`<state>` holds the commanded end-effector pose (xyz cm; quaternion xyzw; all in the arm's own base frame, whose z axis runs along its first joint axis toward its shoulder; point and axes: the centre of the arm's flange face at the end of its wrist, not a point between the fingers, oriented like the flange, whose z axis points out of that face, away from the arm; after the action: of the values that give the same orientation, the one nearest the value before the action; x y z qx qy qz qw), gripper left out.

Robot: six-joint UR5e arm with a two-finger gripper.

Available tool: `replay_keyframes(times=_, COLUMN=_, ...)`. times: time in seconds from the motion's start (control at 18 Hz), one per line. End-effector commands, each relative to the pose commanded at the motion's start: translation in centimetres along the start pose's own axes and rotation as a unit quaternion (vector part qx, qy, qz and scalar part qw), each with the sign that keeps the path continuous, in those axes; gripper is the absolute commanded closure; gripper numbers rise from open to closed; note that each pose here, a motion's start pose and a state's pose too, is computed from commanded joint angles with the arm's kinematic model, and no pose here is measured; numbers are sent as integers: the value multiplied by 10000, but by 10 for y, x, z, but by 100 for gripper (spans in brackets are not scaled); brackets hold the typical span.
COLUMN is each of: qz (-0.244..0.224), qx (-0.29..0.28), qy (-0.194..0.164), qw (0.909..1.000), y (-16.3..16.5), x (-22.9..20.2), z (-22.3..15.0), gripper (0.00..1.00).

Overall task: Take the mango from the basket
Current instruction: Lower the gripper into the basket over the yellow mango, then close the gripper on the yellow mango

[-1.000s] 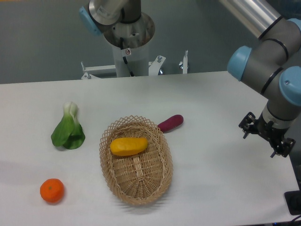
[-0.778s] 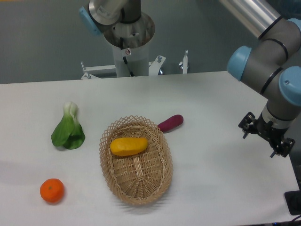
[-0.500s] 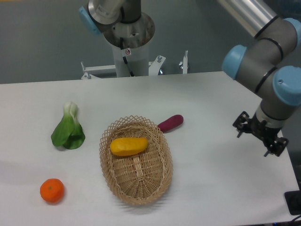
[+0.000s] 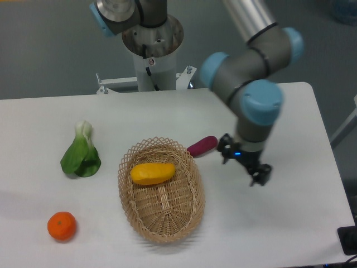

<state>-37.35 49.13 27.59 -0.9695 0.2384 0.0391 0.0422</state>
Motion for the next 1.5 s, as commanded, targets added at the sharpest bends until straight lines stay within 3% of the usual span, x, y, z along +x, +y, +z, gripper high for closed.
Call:
replay_keyframes(times=0.44, qz=410, qx=-81, qy=472, qw=9980, y=-58, x=72, z=37, gripper=0)
replay_keyframes(times=0.72, qz=448, qx=-200, qy=756, qw=9959, y=-56, x=83, z=65, gripper=0)
replay_keyframes(times=0.94, qz=525, qx=-214, qy=769, qw=9954, y=-58, x=80, z=75, gripper=0)
replay_keyframes(times=1.0, qz=517, qx=-219, qy=783, qw=9953, y=-59, x=78, z=78, gripper=11)
replay_keyframes(times=1.17, qz=487, qx=-219, qy=776, qw=9956, y=-59, x=77, z=77, gripper=65)
replay_keyframes(times=1.28, qz=440, qx=-175, qy=725, qw=9962, y=-61, x=75, z=71, gripper=88)
replay_keyframes(times=1.5, qz=429, qx=-117, qy=591, qw=9973, y=-61, x=69, z=53, gripper=90)
